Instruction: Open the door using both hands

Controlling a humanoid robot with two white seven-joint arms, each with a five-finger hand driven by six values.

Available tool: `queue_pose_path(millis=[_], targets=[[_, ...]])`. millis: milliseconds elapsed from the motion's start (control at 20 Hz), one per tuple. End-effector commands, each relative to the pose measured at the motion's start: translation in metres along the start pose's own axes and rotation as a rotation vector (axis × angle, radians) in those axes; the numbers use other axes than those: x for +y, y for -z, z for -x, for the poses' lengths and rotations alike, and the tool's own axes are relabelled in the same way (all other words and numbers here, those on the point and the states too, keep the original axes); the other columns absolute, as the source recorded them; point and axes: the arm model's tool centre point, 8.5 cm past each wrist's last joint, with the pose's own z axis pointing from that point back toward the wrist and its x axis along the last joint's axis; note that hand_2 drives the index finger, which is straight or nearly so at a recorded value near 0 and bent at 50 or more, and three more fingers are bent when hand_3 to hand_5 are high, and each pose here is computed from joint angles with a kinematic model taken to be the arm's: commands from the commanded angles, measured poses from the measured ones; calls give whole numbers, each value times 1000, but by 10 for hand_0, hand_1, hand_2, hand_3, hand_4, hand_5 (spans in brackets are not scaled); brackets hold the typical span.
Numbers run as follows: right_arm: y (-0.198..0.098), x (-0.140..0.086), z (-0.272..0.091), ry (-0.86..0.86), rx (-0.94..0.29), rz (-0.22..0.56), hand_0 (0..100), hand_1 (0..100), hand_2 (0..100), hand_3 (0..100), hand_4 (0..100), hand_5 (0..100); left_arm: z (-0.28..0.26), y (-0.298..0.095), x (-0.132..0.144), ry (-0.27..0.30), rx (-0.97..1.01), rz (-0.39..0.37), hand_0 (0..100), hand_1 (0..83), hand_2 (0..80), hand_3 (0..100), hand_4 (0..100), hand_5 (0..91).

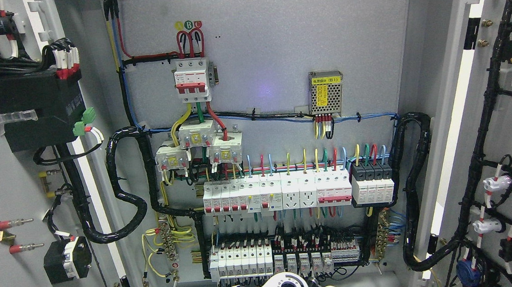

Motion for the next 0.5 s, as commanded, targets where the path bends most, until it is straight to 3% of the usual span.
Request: queue_pose_path(millis=[0,251,451], targets=[[-20,-10,3,9,12,51,101,129,0,0,0,0,0,0,-1,2,1,2,120,556,0,0,0,0],[-37,-22,1,3,7,116,101,129,0,0,0,0,-1,0,0,1,-2,0,120,556,0,0,0,0],[-59,-34,2,14,-21,261,101,129,0,0,0,0,-6,1,-1,-2,-14,2,120,556,0,0,0,0]])
